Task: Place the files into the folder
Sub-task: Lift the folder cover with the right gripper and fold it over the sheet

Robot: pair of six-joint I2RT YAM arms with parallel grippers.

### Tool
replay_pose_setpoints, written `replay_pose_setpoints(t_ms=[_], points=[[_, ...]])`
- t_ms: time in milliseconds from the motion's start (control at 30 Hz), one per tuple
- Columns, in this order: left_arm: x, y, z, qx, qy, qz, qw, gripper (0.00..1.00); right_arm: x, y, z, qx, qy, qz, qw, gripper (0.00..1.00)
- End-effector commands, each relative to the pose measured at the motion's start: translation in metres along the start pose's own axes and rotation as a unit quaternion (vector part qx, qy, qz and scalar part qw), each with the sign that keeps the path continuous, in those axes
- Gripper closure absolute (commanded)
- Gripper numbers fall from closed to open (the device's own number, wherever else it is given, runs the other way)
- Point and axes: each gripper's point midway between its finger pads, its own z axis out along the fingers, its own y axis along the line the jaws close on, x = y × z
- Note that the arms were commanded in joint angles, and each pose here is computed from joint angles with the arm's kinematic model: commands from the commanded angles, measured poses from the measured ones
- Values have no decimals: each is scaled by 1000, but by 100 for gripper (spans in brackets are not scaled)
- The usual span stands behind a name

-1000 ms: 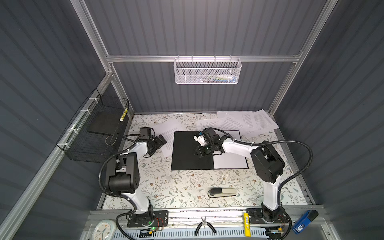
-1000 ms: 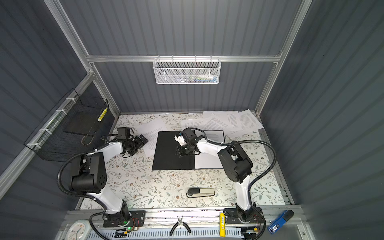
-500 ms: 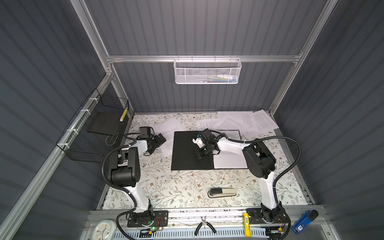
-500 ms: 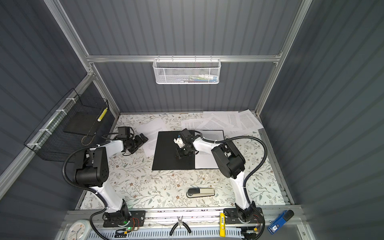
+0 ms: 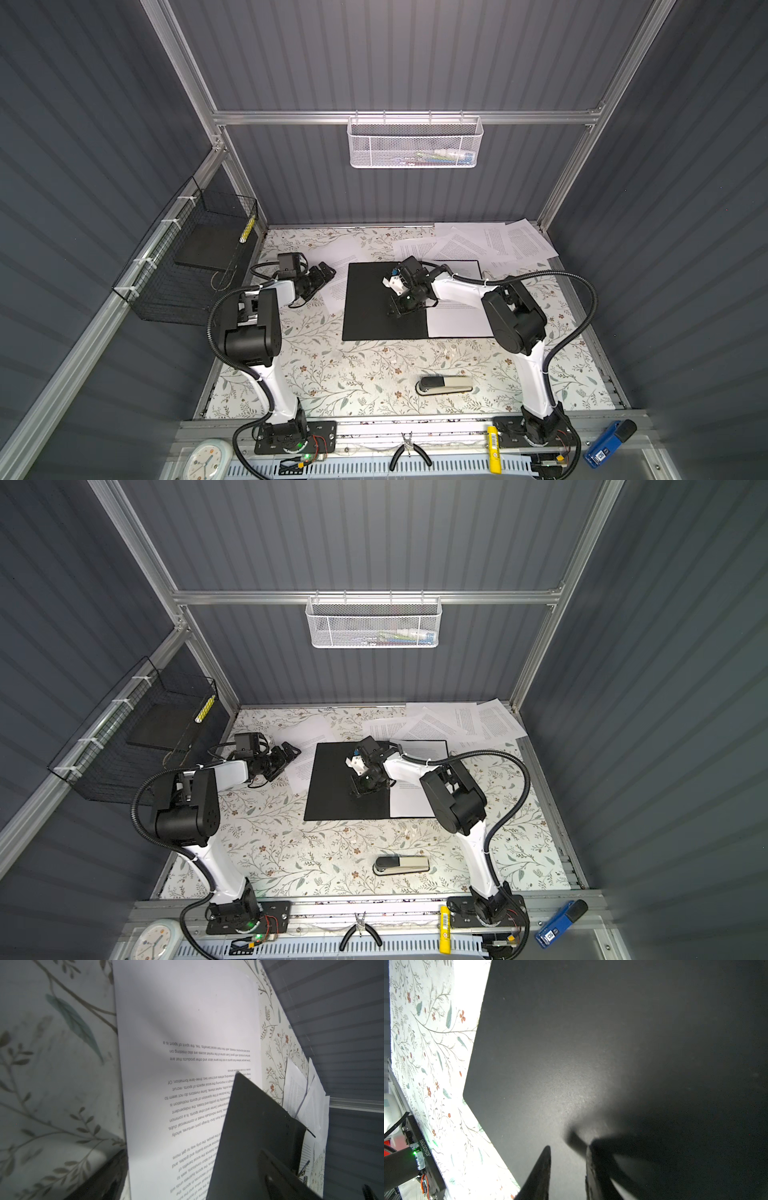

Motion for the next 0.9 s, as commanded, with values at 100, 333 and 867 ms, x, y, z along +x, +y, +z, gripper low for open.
replay_pose_setpoints(t_ms=[100,333,867], points=[[29,7,8,24,43,-38,998,4,19,-3,13,-2,41,7,999,71],[18,-29,-3,115,22,-40,992,5,21,1,17,-13,47,7,999,72],[0,-73,-18,225,-6,-24,974,7,22,4,21,-25,53,8,998,73]])
